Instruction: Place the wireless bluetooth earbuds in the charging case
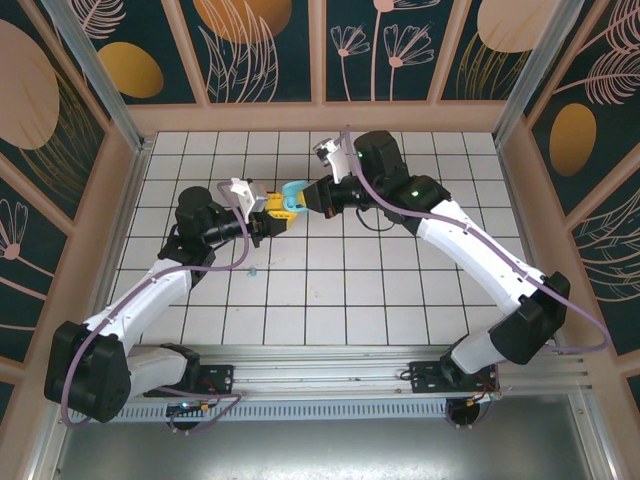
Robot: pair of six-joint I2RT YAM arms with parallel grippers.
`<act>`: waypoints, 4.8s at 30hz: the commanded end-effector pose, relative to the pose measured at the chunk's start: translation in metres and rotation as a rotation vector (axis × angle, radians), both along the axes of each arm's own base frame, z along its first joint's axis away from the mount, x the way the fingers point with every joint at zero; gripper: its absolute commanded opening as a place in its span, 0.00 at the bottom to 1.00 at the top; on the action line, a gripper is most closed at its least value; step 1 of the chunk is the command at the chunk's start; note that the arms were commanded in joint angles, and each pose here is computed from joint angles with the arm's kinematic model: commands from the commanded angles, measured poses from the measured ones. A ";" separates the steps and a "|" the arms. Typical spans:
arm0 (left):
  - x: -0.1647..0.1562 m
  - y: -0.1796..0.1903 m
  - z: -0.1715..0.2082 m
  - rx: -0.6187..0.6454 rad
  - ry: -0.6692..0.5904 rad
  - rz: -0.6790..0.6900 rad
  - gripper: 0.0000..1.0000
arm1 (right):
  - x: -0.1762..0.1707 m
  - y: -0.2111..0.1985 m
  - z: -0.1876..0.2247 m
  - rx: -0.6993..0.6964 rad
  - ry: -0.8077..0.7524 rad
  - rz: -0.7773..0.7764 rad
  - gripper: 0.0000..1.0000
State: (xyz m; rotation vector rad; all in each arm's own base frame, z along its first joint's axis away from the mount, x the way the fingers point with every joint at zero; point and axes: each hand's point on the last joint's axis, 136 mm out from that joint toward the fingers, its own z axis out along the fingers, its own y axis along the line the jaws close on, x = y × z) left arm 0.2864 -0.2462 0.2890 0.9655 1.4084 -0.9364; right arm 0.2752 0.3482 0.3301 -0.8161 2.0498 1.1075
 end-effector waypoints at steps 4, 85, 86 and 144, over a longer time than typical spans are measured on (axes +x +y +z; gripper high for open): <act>-0.004 0.000 0.015 -0.007 -0.050 -0.020 0.21 | -0.006 0.001 -0.001 -0.023 0.000 0.029 0.00; 0.011 0.008 0.014 -0.023 -0.035 0.094 0.21 | 0.023 -0.005 0.012 -0.097 0.092 -0.501 0.34; 0.010 0.008 0.014 -0.024 -0.037 0.094 0.21 | 0.023 -0.004 0.011 -0.100 0.096 -0.503 0.33; -0.006 0.001 0.013 -0.021 -0.032 -0.013 0.19 | 0.016 0.000 -0.024 -0.511 0.032 -0.047 0.16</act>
